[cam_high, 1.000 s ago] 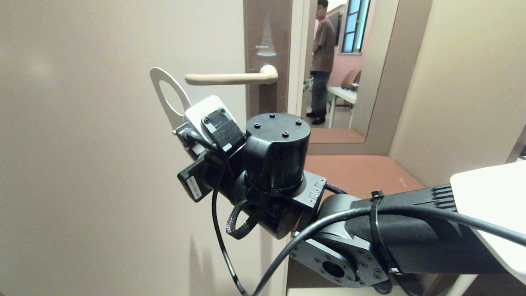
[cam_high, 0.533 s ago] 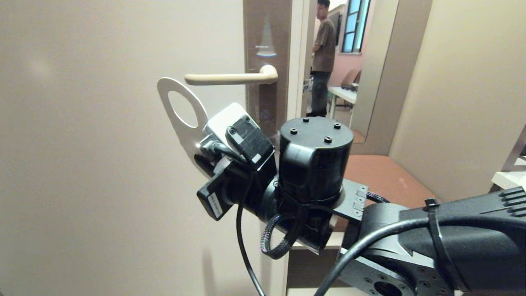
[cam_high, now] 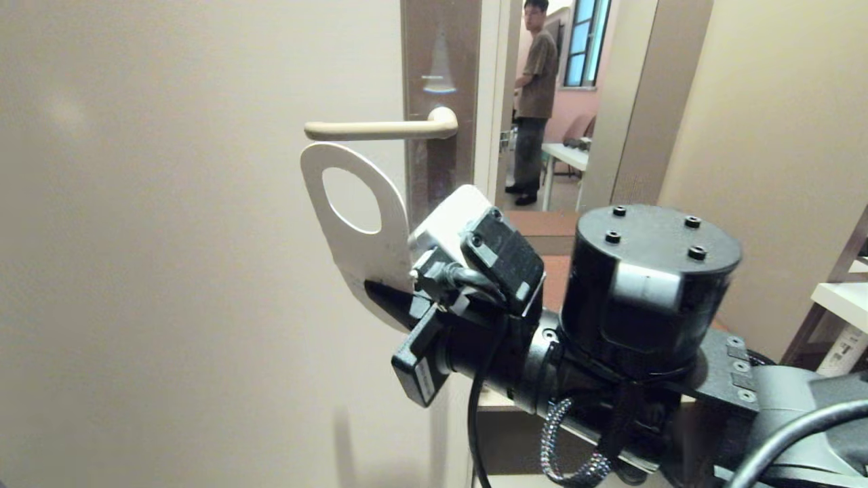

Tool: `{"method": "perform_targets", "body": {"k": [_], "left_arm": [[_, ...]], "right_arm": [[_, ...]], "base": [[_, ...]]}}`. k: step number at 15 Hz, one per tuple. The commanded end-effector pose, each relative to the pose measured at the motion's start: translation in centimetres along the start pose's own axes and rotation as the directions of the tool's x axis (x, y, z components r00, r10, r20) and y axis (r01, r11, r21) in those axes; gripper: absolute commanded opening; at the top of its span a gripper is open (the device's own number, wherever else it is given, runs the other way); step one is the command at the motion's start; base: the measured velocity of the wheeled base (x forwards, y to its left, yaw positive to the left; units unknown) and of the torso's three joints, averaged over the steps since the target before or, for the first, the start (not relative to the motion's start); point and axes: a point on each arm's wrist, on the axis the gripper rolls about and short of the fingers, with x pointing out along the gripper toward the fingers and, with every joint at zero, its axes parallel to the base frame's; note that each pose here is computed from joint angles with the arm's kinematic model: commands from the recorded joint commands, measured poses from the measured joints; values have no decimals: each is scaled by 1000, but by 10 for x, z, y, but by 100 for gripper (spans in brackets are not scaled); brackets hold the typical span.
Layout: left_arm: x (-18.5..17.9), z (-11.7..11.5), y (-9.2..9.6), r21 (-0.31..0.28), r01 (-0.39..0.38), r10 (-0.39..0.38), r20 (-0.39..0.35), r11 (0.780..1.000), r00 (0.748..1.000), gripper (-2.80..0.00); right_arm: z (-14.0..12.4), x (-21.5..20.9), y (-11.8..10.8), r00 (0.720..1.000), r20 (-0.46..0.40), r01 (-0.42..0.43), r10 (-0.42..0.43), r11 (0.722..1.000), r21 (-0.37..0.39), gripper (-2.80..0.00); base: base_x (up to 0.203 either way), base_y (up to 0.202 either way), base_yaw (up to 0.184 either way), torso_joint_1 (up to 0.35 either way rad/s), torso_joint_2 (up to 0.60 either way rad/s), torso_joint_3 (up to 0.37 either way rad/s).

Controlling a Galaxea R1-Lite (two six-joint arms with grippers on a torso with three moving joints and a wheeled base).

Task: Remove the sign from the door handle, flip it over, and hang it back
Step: Hand it to the other hand

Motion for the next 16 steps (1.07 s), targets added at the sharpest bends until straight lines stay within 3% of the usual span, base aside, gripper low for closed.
{"method": "perform_targets", "body": {"k": [1, 10, 16], "left_arm": [[0, 0, 0, 0, 0, 0, 0, 1000, 1000, -280], [0, 0, 0, 0, 0, 0, 0, 1000, 1000, -280], [0, 0, 0, 0, 0, 0, 0, 1000, 1000, -280]], "right_arm": [[7, -19, -2, 1000, 17, 3, -3, 1000, -1, -280], [9, -67, -7, 1000, 21, 22, -21, 1000, -3, -280], [0, -89, -15, 996, -11, 84, -84, 996, -2, -280]], "base": [[0, 0, 0, 0, 0, 0], [0, 0, 0, 0, 0, 0], [0, 0, 0, 0, 0, 0]]}}
